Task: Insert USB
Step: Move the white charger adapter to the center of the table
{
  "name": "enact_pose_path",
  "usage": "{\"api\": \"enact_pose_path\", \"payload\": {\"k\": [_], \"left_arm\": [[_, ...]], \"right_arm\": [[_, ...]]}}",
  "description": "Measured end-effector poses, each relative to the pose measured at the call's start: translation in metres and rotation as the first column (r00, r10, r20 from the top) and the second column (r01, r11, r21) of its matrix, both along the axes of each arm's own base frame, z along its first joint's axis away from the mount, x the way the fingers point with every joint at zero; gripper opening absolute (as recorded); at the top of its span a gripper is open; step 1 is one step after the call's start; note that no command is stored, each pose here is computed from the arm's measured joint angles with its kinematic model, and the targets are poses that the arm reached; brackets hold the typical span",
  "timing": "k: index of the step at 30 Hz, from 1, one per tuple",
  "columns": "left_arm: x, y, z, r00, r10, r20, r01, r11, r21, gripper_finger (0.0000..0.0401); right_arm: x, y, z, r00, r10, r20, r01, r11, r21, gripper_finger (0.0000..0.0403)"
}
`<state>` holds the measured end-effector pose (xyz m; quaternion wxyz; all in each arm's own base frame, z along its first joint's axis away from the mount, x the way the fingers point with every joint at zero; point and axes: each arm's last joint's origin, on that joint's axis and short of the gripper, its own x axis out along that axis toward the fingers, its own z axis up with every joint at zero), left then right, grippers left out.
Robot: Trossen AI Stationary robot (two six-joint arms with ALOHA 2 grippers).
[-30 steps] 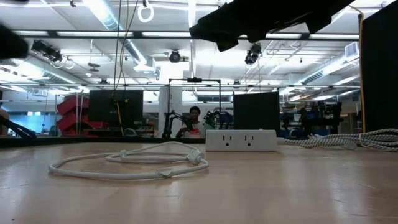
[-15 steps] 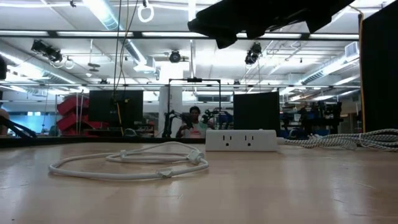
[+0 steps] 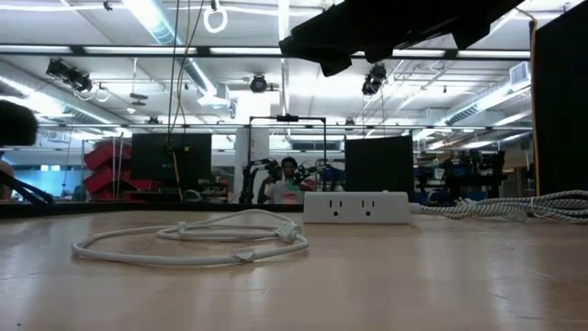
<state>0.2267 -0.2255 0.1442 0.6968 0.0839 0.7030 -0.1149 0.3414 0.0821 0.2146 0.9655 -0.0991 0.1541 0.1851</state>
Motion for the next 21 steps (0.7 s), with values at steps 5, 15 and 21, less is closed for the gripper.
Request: {"api": "enact_pose_path", "payload": {"k": [5, 15, 21], "left_arm": [[0.011, 0.014, 0.004, 0.997, 0.051, 0.057, -0.054, 0.997, 0.050, 0.0139], [0.013, 0.056, 0.029, 0.946, 0.039, 0.322, -0.201, 0.848, 0.490, 0.0139], [0.031, 0.089, 0.035, 0.887, -0.002, 0.462, -0.333, 0.690, 0.643, 0.0139]], "right_arm": [[0.000, -0.001, -0.001, 1.000, -0.002, -0.008, 0.002, 1.000, -0.002, 0.0103], [0.002, -0.016, -0.005, 0.979, -0.186, -0.084, 0.190, 0.981, 0.048, 0.0103], [0.005, -0.042, -0.006, 0.940, -0.309, -0.144, 0.331, 0.929, 0.167, 0.0113]]}}
